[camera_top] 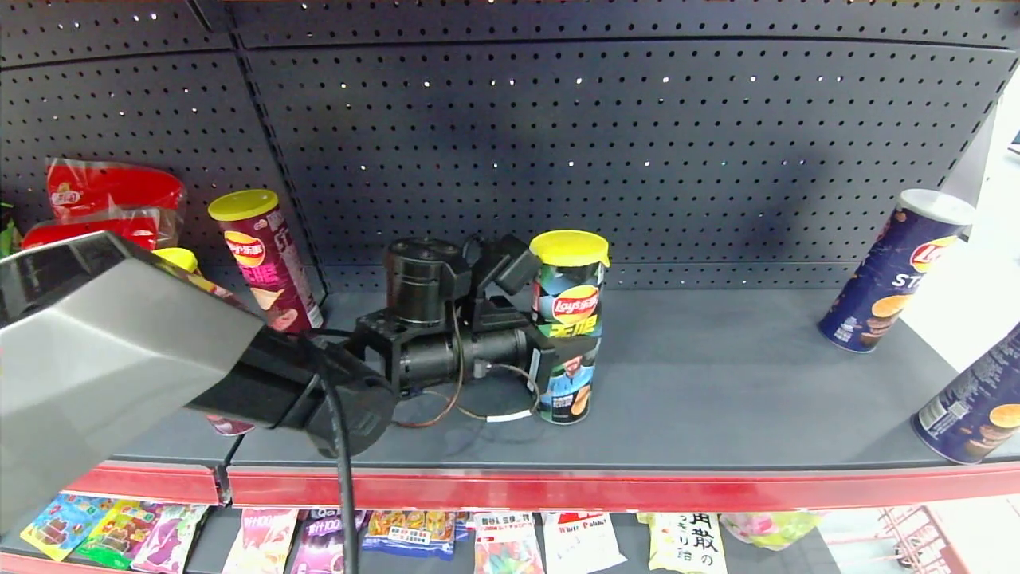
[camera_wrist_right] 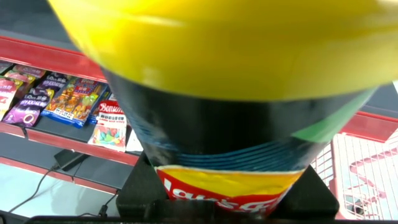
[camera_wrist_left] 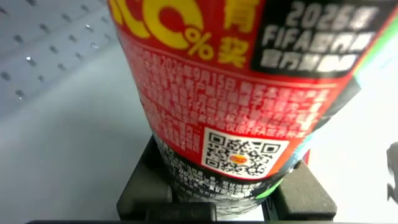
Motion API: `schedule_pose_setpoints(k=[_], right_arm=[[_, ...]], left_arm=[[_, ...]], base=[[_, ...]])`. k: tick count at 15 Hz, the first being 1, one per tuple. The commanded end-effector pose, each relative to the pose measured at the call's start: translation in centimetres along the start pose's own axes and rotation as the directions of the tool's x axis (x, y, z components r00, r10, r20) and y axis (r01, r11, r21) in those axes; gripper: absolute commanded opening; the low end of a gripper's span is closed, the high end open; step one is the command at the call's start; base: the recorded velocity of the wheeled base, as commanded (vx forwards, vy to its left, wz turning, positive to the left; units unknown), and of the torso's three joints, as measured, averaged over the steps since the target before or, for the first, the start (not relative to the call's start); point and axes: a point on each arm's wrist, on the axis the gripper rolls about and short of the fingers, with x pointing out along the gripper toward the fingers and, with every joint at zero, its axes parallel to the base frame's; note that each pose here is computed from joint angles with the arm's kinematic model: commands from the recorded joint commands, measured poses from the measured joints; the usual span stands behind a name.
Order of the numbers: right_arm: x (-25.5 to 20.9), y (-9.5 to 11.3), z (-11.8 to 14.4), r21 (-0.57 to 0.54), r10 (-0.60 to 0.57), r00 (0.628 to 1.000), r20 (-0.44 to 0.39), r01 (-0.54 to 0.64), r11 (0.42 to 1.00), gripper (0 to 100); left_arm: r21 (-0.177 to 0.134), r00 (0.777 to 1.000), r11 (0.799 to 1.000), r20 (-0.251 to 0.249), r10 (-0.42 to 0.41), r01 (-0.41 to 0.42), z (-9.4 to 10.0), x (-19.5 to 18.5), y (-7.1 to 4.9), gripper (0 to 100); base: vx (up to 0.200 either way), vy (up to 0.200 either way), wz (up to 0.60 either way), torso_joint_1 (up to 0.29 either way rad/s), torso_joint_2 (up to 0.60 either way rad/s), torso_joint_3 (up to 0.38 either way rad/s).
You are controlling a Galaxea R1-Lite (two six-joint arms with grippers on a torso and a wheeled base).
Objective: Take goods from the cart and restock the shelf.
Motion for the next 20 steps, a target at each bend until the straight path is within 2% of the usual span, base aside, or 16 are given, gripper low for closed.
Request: schedule_pose_setpoints(k=[1, 4, 7, 11, 17, 20], right_arm=[[0.0, 0.0, 0.0, 0.000, 0.001, 1.000, -0.003, -0.001, 1.000, 0], [0.1, 0.0, -0.1, 0.000, 0.002, 1.000, -0.007, -0.002, 1.000, 0], [0.1, 0.0, 0.0, 0.000, 0.002, 1.000, -0.007, -0.002, 1.000, 0], [0.1, 0.0, -0.1, 0.000, 0.002, 1.000, -0.010, -0.002, 1.000, 0], [0.1, 0.0, -0.1, 0.000, 0.002, 1.000, -0.011, -0.002, 1.000, 0], [0.1, 0.0, -0.2, 0.001, 0.002, 1.000, -0.013, -0.002, 1.000, 0]], left_arm=[[0.030, 0.999, 0.999, 0.036, -0.020, 0.019, 0.6, -2.1, -1.6, 0], [0.039, 0.998, 0.998, 0.038, -0.054, 0.052, 0.4, -1.8, -3.1, 0], [0.038, 0.998, 0.998, 0.030, -0.058, 0.057, 0.3, -1.7, -3.5, 0], [0.013, 0.999, 0.999, -0.013, -0.050, 0.051, -1.0, -2.4, -3.4, 0], [0.001, 1.000, 1.000, -0.009, 0.017, -0.017, -1.1, -3.6, -1.2, 0], [0.001, 1.000, 1.000, -0.008, -0.010, 0.010, -1.0, -3.6, -1.5, 0]], base=[[0.000, 0.000, 0.00, 0.000, 0.00, 0.000], [0.000, 0.000, 0.00, 0.000, 0.00, 0.000], [0.000, 0.000, 0.00, 0.000, 0.00, 0.000], [0.000, 0.000, 0.00, 0.000, 0.00, 0.000], [0.000, 0.000, 0.00, 0.000, 0.00, 0.000], [0.000, 0.000, 0.00, 0.000, 0.00, 0.000]])
